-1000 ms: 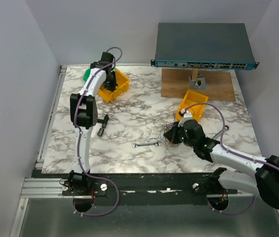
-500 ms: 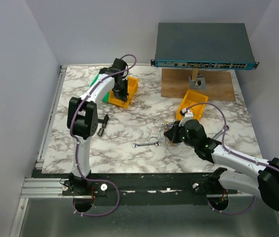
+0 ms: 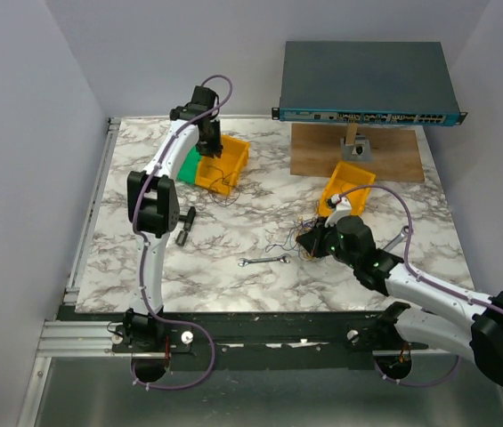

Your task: Untangle the cables

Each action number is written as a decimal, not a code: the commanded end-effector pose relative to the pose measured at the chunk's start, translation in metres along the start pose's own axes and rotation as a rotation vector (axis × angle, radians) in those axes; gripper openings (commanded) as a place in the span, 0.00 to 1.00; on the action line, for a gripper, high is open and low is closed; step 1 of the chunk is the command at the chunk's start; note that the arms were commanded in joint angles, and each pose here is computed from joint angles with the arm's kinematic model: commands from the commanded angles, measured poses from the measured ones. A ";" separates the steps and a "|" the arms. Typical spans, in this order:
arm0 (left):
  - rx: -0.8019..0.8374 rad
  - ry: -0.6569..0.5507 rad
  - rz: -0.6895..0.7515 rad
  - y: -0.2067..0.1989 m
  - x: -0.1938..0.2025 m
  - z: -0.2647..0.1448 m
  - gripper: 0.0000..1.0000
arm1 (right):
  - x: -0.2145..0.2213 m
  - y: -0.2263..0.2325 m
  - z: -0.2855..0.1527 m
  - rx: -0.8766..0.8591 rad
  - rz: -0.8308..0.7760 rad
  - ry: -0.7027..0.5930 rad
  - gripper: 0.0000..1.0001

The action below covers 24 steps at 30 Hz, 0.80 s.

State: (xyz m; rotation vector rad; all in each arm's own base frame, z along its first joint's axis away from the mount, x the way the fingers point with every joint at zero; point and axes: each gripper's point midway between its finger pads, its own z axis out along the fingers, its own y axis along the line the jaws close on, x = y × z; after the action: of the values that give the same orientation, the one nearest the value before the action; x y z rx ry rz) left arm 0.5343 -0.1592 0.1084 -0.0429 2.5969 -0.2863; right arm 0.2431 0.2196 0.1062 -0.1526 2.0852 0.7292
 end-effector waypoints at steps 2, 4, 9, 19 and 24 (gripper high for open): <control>0.066 -0.017 0.007 -0.007 0.007 -0.026 0.50 | -0.003 0.003 -0.001 -0.011 -0.002 -0.003 0.01; 0.089 -0.055 0.015 -0.011 0.009 -0.043 0.57 | -0.002 0.003 0.001 -0.011 -0.004 0.003 0.01; 0.113 -0.121 0.033 -0.018 0.025 -0.082 0.66 | -0.001 0.003 0.003 -0.009 -0.004 0.009 0.01; 0.080 -0.232 -0.065 -0.003 0.102 -0.084 0.99 | 0.000 0.004 0.003 -0.016 -0.006 0.012 0.01; -0.035 -0.225 -0.148 0.020 0.120 -0.062 0.99 | -0.001 0.005 0.002 -0.018 -0.006 0.008 0.01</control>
State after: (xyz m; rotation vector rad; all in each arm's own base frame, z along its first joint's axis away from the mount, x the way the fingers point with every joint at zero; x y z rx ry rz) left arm 0.3812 -0.1503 0.1052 -0.1017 2.4541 -0.3545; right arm 0.2429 0.2195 0.0996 -0.1549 2.1067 0.7189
